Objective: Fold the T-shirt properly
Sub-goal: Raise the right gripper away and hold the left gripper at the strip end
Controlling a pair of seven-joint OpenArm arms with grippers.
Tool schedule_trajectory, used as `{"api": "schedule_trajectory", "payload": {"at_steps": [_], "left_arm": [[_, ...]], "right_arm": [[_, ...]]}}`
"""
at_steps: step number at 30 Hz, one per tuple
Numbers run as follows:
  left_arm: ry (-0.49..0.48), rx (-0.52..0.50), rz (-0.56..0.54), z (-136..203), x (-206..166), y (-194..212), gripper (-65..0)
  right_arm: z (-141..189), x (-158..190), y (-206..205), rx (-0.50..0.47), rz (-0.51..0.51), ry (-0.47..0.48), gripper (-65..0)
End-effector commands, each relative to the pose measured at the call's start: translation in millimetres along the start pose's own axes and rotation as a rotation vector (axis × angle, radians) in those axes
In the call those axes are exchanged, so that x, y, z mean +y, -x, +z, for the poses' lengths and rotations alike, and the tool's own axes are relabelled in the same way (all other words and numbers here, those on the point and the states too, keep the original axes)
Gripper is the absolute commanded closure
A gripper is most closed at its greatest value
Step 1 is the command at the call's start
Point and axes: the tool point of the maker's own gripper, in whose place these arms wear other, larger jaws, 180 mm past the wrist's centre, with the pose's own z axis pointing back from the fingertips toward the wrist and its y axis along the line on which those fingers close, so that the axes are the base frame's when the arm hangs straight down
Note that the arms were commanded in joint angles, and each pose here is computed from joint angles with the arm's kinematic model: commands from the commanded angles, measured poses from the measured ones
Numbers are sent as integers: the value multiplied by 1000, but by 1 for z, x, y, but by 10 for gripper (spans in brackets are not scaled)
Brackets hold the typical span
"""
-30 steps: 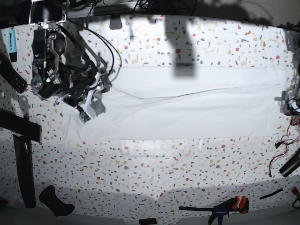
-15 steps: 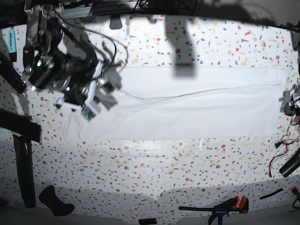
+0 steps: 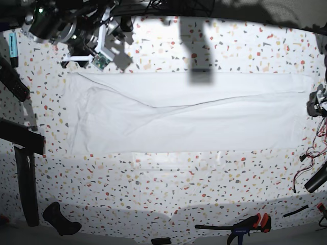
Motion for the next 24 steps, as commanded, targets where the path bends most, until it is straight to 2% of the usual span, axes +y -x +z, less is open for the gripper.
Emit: {"api": "schedule_trajectory", "payload": {"at_steps": [1, 6, 13, 19, 24], "left_arm": [[29, -70, -3, 9, -3, -27, -352], [113, -38, 6, -2, -22, -25, -352], [160, 15, -27, -1, -31, -15, -352], [228, 7, 17, 1, -43, -17, -352], [230, 5, 18, 1, -43, -18, -347]], "right_arm": [[6, 2, -8, -32, 22, 4, -341], [8, 6, -8, -31, 26, -3, -341], [8, 7, -8, -34, 25, -4, -341], [8, 7, -8, -34, 25, -4, -341], [8, 7, -8, -34, 25, -4, -341]]}}
